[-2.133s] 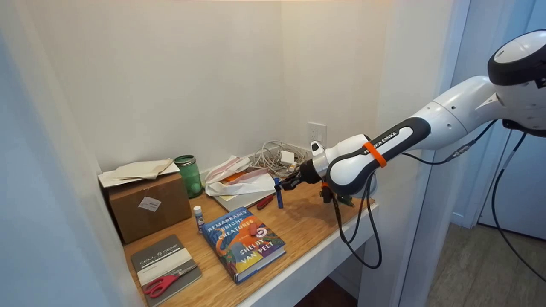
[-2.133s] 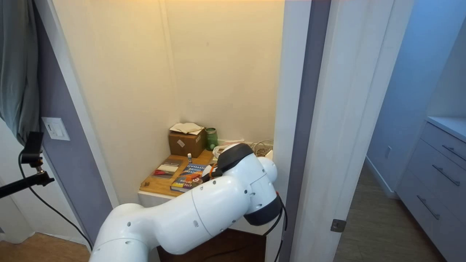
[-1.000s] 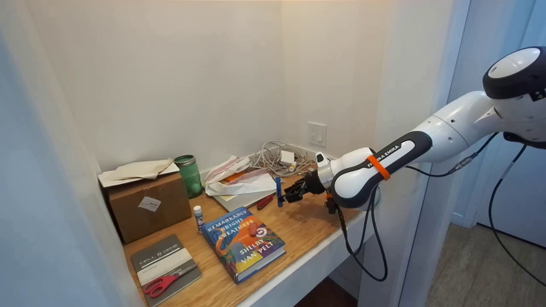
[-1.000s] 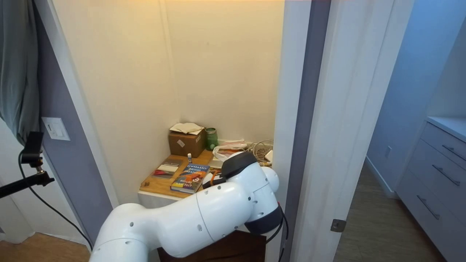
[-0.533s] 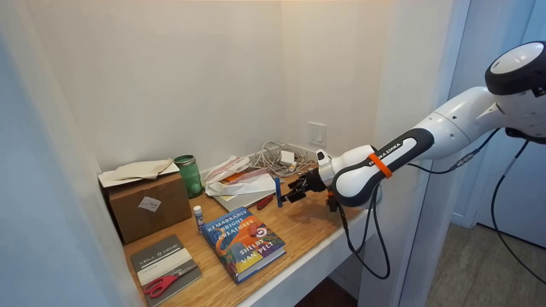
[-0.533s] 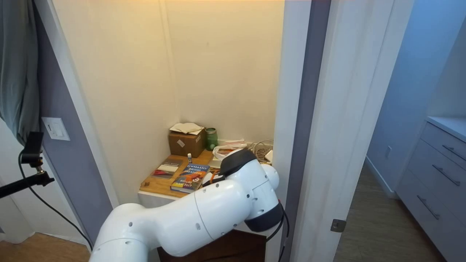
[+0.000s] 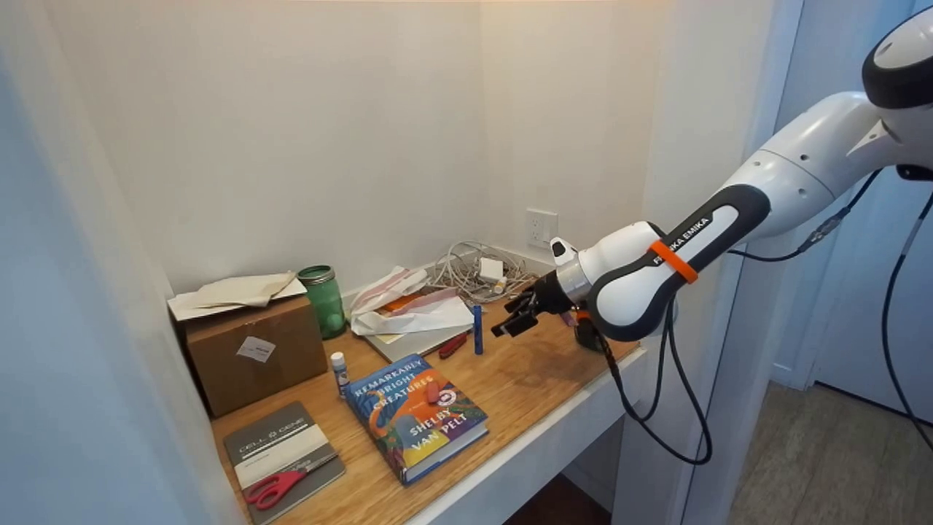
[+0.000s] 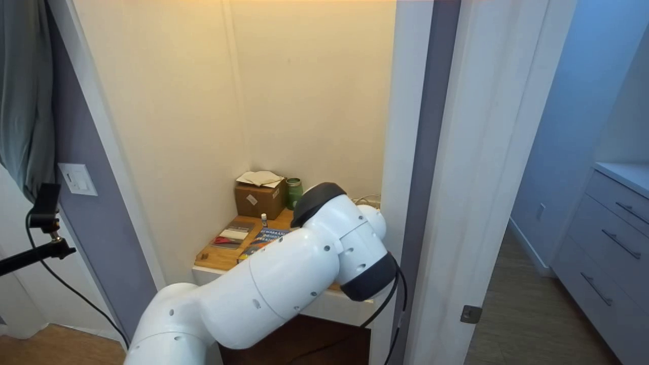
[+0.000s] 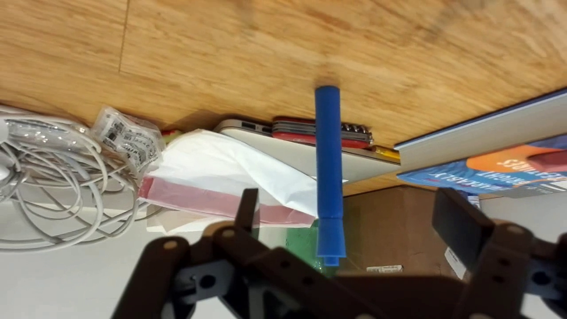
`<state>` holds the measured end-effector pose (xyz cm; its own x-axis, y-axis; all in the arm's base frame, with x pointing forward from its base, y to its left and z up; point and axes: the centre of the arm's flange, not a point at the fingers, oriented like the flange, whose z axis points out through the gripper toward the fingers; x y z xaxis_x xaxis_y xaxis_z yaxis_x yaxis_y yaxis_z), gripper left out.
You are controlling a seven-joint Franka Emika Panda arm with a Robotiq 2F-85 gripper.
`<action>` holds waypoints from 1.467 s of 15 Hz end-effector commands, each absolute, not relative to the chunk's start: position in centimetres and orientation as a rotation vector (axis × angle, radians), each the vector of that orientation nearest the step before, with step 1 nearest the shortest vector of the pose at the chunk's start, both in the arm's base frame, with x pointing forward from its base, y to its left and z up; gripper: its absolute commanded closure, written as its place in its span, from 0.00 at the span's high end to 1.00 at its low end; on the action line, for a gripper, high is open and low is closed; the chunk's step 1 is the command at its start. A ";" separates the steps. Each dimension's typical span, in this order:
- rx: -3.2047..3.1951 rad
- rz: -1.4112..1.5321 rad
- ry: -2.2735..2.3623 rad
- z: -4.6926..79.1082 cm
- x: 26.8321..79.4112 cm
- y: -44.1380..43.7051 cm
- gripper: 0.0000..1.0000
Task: Put the blue marker in an upright position
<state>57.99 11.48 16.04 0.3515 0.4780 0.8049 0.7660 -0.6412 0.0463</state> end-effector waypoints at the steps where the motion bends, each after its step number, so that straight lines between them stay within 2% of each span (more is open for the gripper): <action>1: -2.353 -1.100 -1.128 20.5 54.6 11.1 1.00; 12: -2.609 -0.620 -0.861 28.4 51.3 15.2 1.00; 22: -2.833 -0.447 -0.669 34.1 51.0 19.3 1.00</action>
<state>51.29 18.56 31.63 0.8287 0.4149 0.3758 0.4983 -0.8526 -0.1575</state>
